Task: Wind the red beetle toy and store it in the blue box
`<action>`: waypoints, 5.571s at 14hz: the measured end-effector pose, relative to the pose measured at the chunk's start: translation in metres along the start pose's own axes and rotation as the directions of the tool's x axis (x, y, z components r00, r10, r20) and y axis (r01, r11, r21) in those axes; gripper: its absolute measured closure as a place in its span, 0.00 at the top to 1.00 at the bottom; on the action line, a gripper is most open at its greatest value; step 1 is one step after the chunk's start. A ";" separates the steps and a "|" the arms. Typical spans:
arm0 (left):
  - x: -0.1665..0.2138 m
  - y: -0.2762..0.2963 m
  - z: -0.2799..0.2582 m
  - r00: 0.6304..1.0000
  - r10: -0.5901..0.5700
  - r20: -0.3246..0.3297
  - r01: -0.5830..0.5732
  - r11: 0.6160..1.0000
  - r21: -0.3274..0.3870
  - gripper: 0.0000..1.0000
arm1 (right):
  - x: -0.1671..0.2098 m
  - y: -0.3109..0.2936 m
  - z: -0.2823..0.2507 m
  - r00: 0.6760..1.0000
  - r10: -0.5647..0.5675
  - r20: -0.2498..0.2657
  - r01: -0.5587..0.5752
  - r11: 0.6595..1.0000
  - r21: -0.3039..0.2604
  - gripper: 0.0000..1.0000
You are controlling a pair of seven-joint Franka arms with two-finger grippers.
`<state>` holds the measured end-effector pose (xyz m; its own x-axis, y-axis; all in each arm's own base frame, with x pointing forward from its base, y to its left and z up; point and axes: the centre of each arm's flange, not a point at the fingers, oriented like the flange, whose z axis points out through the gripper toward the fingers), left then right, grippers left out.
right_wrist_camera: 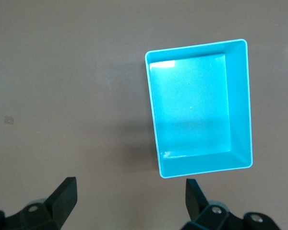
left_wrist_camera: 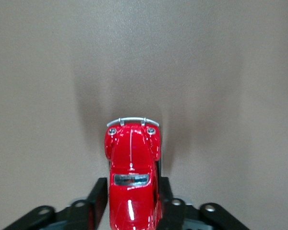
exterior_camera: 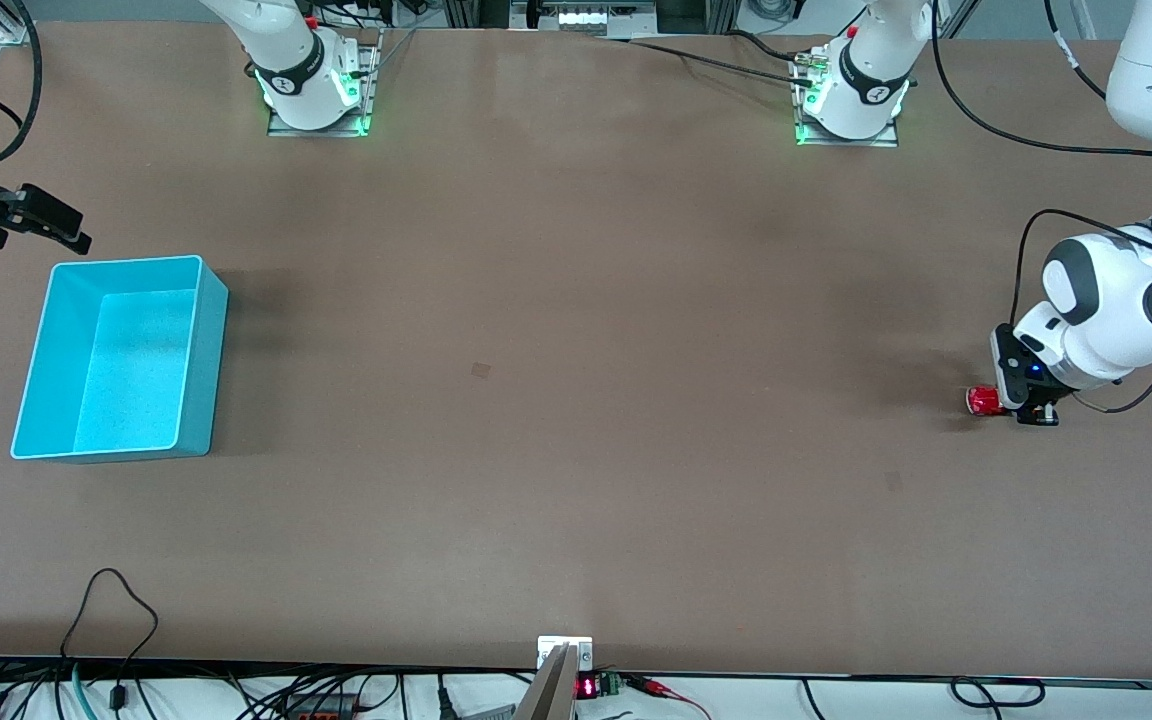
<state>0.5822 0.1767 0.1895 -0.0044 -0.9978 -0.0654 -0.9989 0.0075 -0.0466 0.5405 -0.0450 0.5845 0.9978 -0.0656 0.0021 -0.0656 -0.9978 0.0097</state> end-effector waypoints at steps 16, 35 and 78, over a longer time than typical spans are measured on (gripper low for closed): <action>0.031 -0.026 -0.217 0.911 -0.399 0.104 0.410 0.856 -0.314 1.00 | 0.001 0.002 0.002 1.000 0.003 0.001 -0.003 1.000 0.000 1.00; 0.180 -0.005 -0.349 0.232 -0.914 0.331 0.972 0.227 -0.057 1.00 | 0.015 -0.002 0.009 1.000 -0.002 -0.004 0.002 1.000 -0.005 1.00; 0.167 0.003 -0.399 0.081 -0.996 0.027 0.995 0.080 -0.055 1.00 | 0.031 -0.058 0.406 -0.037 -0.999 0.026 0.995 -0.035 0.091 1.00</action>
<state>0.5596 -0.0157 0.5758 0.9961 -0.0870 0.0146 -0.0869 -0.9961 -0.0137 0.5754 0.0072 0.1781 0.0284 0.9990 -0.0358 0.9955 -0.0315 -0.0896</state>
